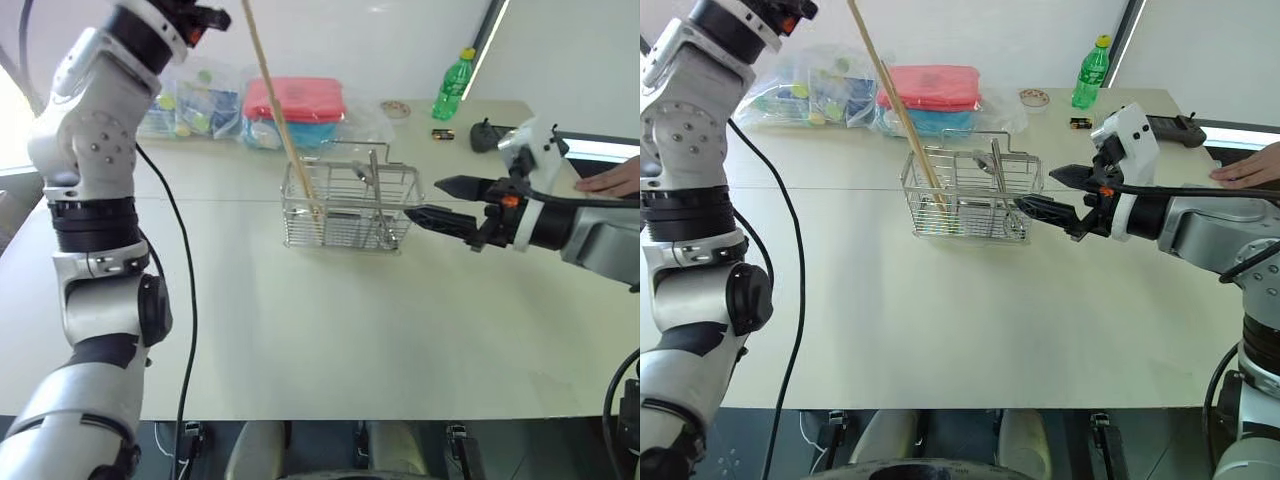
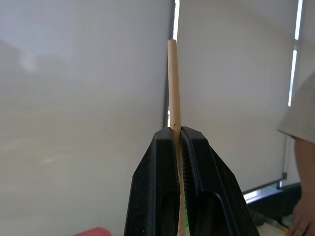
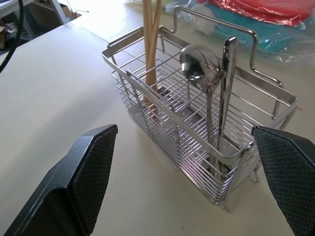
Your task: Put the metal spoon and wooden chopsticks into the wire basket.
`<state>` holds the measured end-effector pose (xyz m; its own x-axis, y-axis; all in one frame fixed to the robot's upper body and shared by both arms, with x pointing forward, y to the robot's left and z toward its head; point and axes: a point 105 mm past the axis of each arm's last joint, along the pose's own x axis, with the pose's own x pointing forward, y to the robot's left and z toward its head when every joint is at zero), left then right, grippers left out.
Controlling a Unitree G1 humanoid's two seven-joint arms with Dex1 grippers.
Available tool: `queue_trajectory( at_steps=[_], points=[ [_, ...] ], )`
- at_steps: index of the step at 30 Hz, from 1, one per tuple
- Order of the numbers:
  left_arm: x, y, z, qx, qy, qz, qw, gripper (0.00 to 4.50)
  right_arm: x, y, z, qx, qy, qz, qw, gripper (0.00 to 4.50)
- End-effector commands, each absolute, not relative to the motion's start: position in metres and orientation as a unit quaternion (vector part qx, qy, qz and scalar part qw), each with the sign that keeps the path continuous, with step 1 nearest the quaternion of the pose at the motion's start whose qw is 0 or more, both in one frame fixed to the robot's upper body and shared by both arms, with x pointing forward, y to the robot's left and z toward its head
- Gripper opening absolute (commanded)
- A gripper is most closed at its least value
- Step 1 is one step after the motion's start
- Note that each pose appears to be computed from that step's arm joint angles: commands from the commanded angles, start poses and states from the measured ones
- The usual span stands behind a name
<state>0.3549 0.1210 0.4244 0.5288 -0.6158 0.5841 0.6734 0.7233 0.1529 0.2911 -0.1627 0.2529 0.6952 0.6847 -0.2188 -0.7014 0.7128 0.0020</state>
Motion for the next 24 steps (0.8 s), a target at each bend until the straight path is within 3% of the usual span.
queue_trajectory(
  at_steps=[1,7,16,21,24],
  points=[
    [0.330,0.101,0.444,-0.030,-0.351,-0.409,0.842,0.05,0.290,-0.169,0.263,-0.036,0.079,0.364,0.927,4.50],
    [0.332,0.082,0.418,-0.047,-0.304,-0.448,0.840,0.05,0.291,-0.174,0.264,-0.038,0.075,0.348,0.934,4.50],
    [0.346,0.076,0.367,-0.044,-0.234,-0.442,0.865,0.05,0.289,-0.176,0.264,-0.043,0.073,0.339,0.937,4.50],
    [0.351,0.077,0.355,-0.025,-0.211,-0.435,0.875,0.05,0.289,-0.175,0.265,-0.045,0.072,0.341,0.936,4.50],
    [0.352,0.076,0.347,-0.011,-0.199,-0.439,0.876,1.12,0.287,-0.173,0.262,-0.054,0.074,0.346,0.934,4.50]
  ],
)
